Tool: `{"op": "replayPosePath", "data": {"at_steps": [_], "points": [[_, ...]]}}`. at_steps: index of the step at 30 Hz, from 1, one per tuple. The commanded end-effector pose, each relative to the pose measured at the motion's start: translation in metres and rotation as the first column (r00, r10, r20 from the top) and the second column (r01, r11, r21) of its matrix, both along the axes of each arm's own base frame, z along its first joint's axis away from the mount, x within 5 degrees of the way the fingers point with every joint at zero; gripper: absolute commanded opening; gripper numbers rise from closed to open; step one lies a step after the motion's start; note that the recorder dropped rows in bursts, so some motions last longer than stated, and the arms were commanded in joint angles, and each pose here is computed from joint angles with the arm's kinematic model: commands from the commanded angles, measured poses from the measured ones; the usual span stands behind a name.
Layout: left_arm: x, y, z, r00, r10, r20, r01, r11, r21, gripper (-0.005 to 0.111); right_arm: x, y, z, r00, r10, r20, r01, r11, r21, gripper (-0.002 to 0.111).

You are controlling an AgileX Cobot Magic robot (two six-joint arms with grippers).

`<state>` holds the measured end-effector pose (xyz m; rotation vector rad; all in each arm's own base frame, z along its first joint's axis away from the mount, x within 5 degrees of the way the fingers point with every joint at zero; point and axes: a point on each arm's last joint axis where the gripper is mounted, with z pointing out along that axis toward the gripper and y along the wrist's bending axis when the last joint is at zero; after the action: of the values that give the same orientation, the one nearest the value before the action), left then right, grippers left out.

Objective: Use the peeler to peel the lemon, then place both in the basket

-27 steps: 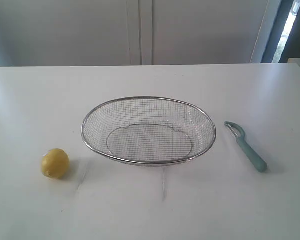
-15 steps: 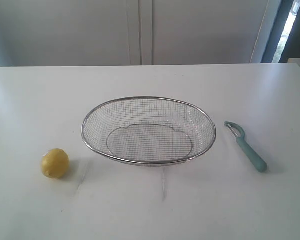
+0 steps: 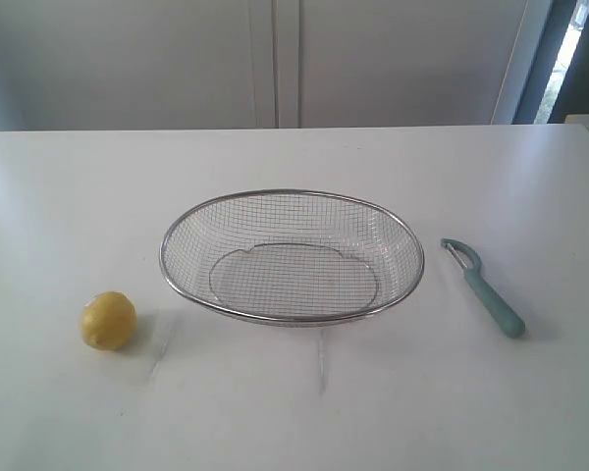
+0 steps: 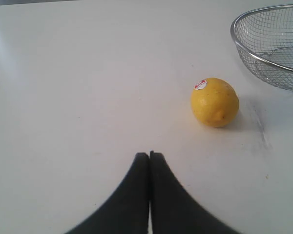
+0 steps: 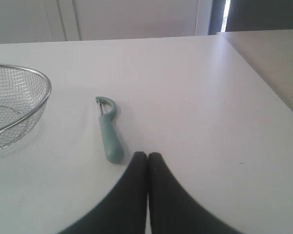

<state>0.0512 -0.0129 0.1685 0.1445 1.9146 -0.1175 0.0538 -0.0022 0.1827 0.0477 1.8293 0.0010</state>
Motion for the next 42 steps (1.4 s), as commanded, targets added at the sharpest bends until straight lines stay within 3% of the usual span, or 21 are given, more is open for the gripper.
{"op": "replayPosePath", "data": {"at_steps": [1, 10, 20, 26, 34, 42], "points": [[0.000, -0.001, -0.001, 1.000, -0.005, 0.002, 0.005, 1.000, -0.014, 0.000, 0.000, 0.000, 0.000, 1.000, 0.002, 0.007, -0.002, 1.000, -0.018, 0.000], [0.000, -0.001, -0.001, 1.000, -0.005, 0.002, 0.005, 1.000, -0.014, 0.000, 0.001, 0.000, 0.005, 0.998, 0.008, 0.067, -0.006, 1.000, -0.025, 0.000], [0.000, -0.001, -0.001, 1.000, -0.005, 0.002, 0.005, 1.000, -0.014, 0.000, 0.001, 0.003, 0.038, 0.908, 0.037, 0.417, -0.027, 0.999, -0.030, 0.000], [0.000, -0.001, -0.001, 1.000, -0.005, 0.002, 0.005, 1.000, -0.014, 0.000, -0.005, 0.005, 0.060, 0.775, 0.058, 0.629, -0.033, 0.998, -0.052, 0.000], [0.000, -0.001, -0.001, 1.000, -0.005, 0.002, 0.005, 1.000, -0.014, 0.000, -0.011, 0.006, 0.070, 0.686, 0.063, 0.725, -0.044, 0.998, -0.045, 0.000], [0.000, -0.001, -0.001, 1.000, -0.005, 0.002, 0.005, 1.000, -0.014, 0.000, -0.028, 0.007, 0.091, 0.449, 0.069, 0.891, -0.050, 0.997, -0.052, 0.000]]}}
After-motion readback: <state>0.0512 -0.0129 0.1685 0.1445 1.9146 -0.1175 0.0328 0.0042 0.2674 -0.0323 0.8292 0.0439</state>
